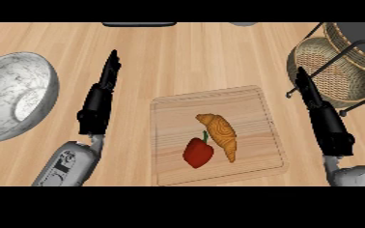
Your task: Pick the croissant from the cutting board and place it in the tiered basket
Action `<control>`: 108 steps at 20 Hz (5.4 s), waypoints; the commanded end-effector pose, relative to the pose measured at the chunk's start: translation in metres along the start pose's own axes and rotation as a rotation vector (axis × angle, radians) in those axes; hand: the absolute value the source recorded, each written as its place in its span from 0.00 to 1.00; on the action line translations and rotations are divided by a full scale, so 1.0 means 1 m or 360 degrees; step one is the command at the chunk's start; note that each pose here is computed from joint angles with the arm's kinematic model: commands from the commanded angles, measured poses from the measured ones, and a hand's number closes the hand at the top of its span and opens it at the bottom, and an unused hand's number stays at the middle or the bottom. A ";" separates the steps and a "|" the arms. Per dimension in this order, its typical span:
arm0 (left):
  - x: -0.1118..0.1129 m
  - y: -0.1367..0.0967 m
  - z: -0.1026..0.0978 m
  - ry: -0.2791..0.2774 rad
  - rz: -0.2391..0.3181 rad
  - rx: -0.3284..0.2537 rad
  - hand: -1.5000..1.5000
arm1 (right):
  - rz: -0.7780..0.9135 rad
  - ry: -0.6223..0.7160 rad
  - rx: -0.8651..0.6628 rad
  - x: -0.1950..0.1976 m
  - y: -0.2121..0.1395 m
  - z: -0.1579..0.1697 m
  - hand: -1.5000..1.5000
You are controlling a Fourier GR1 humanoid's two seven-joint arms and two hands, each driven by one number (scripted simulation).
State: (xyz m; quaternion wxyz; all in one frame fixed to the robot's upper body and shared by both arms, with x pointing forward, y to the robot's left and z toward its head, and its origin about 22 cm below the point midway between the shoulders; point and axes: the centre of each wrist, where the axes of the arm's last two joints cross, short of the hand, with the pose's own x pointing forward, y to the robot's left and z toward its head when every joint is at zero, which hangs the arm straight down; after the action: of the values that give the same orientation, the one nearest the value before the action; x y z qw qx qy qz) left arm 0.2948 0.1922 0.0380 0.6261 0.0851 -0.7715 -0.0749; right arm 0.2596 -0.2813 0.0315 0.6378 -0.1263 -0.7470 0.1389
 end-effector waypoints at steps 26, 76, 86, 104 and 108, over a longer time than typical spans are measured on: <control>-0.077 0.136 0.072 0.0921 -0.0013 0.0088 0.50 | 0.0664 0.0139 0.1338 0.060 0.039 -0.057 0.00; -0.065 0.153 0.089 0.0923 -0.0038 0.0088 0.50 | 0.0841 0.0575 0.1541 0.059 0.077 -0.068 0.00; -0.082 0.150 0.090 0.0937 -0.0017 0.0090 0.50 | 0.0824 0.0588 0.1554 0.020 0.127 -0.071 0.00; -0.070 0.155 0.093 0.0915 -0.0022 0.0089 0.50 | 0.0667 0.0312 0.1448 0.019 0.156 -0.054 1.00; -0.056 0.155 0.083 0.0920 -0.0035 0.0106 0.50 | 0.0654 0.0321 0.1311 0.023 0.125 -0.048 1.00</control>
State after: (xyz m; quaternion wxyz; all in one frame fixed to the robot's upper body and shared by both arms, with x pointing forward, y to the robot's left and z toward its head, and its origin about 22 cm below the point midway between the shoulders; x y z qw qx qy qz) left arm 0.2170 0.3606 -0.0133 0.8128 0.1292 -0.5671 -0.0315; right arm 0.3116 -0.1477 0.0146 0.6530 -0.0161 -0.5176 0.5526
